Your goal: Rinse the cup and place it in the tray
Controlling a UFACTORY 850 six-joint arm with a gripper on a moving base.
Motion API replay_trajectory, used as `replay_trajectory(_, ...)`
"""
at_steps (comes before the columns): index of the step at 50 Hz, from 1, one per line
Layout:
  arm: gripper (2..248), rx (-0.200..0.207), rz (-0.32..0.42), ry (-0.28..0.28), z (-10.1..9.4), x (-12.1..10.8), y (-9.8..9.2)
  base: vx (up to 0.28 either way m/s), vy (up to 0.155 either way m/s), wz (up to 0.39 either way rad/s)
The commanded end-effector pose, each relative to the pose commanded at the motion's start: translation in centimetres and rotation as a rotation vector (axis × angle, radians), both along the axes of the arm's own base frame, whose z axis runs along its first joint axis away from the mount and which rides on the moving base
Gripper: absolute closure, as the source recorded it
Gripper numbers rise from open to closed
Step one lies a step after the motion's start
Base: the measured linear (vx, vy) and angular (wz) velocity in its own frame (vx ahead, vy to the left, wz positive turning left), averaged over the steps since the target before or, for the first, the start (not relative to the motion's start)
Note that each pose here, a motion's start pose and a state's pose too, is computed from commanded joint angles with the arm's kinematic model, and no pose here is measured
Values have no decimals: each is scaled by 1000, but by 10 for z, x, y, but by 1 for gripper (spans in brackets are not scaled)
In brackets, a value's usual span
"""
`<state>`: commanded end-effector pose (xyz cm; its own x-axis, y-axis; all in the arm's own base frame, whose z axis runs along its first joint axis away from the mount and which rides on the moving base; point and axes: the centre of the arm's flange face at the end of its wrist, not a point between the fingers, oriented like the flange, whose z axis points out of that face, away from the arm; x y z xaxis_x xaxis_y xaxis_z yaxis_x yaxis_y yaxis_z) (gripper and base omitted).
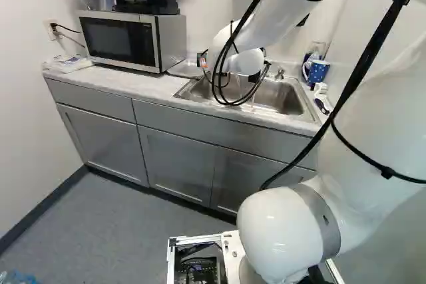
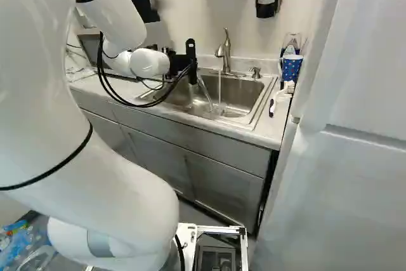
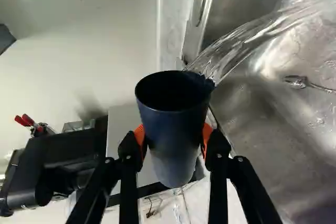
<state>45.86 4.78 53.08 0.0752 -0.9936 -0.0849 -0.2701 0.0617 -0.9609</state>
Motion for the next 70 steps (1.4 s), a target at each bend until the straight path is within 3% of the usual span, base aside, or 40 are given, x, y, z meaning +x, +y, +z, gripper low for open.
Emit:
replay_trajectory(50,129,505,-139,50,0,0,0,0,0,0)
replay_trajectory(70,129,505,-139,50,0,0,0,0,0,0)
